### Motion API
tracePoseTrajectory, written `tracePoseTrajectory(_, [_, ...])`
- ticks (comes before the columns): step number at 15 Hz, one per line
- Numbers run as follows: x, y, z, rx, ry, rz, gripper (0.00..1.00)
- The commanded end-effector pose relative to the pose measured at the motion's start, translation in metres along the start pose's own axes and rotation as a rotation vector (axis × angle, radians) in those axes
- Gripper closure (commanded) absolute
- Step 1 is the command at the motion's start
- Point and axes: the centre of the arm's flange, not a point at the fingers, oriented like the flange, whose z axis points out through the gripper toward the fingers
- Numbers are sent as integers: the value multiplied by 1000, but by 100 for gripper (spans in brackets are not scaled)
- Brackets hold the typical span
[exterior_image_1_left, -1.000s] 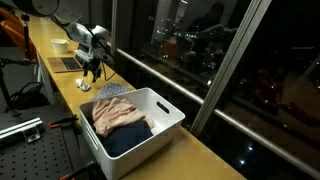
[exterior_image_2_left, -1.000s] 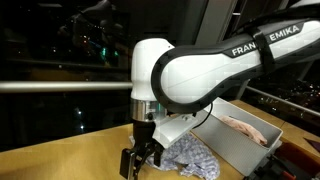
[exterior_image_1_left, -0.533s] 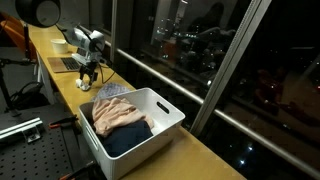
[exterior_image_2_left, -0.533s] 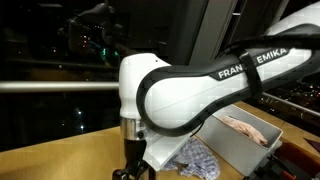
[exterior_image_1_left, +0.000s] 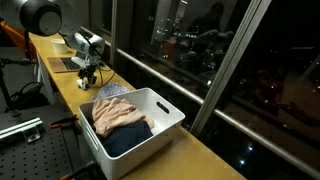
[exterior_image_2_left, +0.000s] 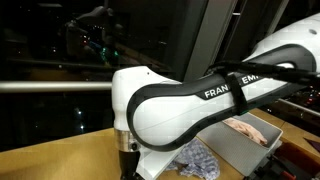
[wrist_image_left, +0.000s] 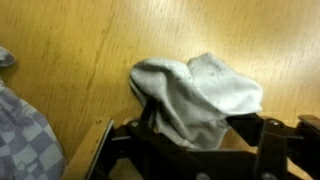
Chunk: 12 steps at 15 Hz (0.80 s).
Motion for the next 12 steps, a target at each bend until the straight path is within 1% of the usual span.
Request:
tracePoseTrajectory(1, [9, 1, 5, 4, -2, 9, 55])
tracePoseTrajectory(5, [6, 10, -2, 2, 5, 24, 85])
tracePoseTrajectory(6, [4, 14, -8, -5, 9, 30, 94])
tracePoseTrajectory(7, [2, 16, -15, -12, 16, 36, 99])
tracePoseTrajectory(9, [-5, 23, -34, -37, 35, 56, 100])
tracePoseTrajectory(10, [-11, 29, -48, -55, 53, 71, 97])
tracePoseTrajectory(12, [-27, 45, -83, -92, 92, 111, 100])
